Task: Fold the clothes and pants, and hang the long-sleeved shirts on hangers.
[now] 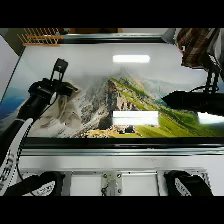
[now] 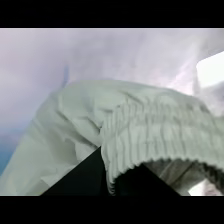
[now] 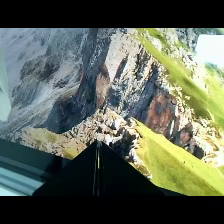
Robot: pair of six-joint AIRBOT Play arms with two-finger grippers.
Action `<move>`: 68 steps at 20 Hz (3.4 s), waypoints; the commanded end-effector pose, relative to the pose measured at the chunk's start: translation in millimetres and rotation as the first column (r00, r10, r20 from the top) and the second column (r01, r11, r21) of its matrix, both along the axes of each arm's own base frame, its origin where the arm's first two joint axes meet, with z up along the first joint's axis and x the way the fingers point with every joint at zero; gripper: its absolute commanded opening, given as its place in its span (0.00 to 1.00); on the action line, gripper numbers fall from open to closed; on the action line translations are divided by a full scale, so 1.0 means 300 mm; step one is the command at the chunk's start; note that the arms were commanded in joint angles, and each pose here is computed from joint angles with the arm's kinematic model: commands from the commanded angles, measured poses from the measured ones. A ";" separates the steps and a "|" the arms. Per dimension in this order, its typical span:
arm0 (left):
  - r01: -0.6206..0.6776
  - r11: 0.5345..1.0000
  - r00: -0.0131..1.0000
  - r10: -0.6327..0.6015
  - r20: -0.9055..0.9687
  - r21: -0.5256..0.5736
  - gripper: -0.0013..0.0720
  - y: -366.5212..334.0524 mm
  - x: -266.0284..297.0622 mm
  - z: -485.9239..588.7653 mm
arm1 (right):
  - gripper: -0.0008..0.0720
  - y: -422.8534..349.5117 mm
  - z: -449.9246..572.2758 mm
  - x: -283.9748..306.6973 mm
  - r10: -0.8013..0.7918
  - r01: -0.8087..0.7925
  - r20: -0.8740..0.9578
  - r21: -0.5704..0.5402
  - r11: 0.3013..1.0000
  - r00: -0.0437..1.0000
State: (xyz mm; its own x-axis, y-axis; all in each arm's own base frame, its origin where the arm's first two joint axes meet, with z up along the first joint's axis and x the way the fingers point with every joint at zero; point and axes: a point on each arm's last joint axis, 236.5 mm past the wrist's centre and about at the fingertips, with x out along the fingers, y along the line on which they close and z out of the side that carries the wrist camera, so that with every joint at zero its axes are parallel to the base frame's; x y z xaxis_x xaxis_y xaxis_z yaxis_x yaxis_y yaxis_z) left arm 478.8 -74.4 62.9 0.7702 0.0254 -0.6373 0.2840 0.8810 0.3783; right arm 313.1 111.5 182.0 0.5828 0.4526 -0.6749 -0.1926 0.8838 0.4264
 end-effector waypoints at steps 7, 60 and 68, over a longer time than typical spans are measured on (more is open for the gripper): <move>0.415 0.842 0.895 -0.447 -0.012 -0.345 0.71 -0.877 -0.478 0.093 | 0.02 -0.030 0.047 0.069 -0.056 0.056 0.097 0.000 0.998 0.994; -0.358 0.535 0.791 -0.262 -0.553 -0.765 0.04 -0.536 -0.307 -0.106 | 0.99 0.264 -0.952 -0.166 -0.227 0.521 -0.672 0.274 0.809 0.705; -0.283 0.510 0.829 -0.297 -0.475 -0.813 0.04 -0.558 -0.280 0.055 | 0.02 0.292 -0.669 0.045 -0.116 0.242 -0.324 0.383 0.892 0.939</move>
